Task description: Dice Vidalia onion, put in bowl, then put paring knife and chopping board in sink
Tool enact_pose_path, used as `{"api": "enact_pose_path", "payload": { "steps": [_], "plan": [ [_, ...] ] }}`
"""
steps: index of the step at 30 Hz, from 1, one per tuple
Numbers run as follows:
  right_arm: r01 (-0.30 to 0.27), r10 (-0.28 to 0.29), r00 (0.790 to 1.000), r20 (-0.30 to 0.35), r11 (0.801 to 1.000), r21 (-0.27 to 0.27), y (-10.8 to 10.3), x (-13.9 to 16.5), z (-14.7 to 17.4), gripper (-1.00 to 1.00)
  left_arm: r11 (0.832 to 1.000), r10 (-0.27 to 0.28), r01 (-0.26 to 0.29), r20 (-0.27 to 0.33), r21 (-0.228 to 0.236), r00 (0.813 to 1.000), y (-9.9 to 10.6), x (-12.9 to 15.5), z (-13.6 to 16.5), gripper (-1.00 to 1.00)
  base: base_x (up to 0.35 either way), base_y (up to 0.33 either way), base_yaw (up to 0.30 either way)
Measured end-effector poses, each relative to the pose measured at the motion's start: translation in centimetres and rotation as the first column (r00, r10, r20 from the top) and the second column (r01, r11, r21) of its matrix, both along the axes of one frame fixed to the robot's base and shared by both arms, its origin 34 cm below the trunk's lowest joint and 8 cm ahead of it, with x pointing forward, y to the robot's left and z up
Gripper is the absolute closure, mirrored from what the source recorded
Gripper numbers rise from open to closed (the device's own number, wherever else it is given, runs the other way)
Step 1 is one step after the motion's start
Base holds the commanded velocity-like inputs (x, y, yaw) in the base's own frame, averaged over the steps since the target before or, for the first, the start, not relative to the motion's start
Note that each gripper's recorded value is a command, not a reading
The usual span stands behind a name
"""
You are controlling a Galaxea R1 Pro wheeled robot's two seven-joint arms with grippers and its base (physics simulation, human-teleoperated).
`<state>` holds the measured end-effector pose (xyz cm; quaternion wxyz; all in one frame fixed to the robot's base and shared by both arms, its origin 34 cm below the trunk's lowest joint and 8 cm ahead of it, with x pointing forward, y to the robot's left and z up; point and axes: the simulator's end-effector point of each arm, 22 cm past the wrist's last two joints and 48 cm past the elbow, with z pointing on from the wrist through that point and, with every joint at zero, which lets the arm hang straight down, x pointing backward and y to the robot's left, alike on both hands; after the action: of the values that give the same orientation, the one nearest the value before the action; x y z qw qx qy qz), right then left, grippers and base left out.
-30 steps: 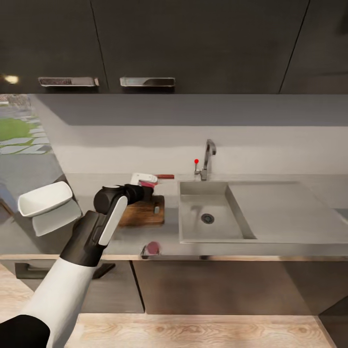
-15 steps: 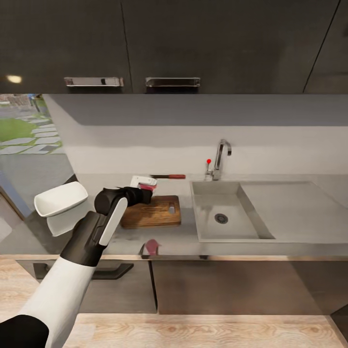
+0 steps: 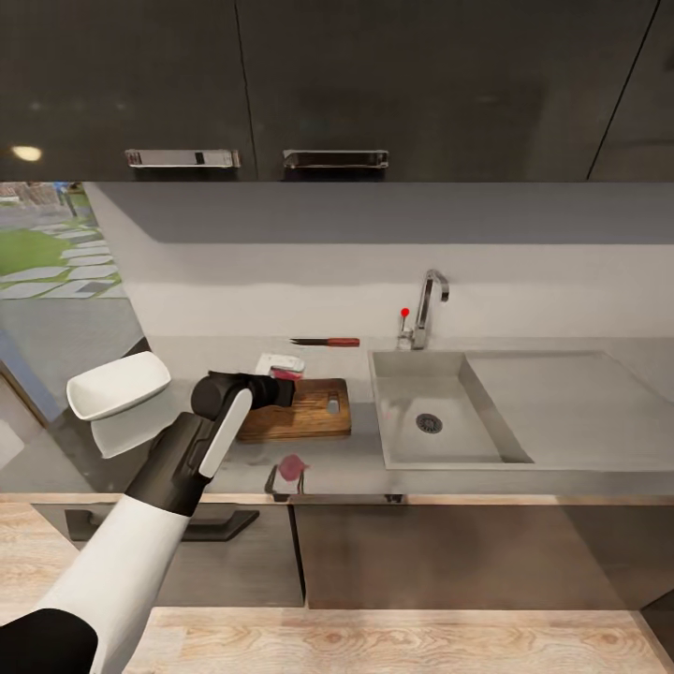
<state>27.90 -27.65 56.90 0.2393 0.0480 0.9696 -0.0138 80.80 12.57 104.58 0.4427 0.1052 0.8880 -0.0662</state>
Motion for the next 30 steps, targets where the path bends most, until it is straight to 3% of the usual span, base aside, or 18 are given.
{"api": "enact_pose_path", "payload": {
  "steps": [30],
  "plan": [
    [-0.002,0.002,1.0,0.001,1.0,-0.006,-0.23,0.05,0.02,-1.0,1.0,0.0,0.0,-0.011,0.002,1.0,-0.08,-0.03,-0.51,1.0,0.03,0.0,0.0]
  ]
}}
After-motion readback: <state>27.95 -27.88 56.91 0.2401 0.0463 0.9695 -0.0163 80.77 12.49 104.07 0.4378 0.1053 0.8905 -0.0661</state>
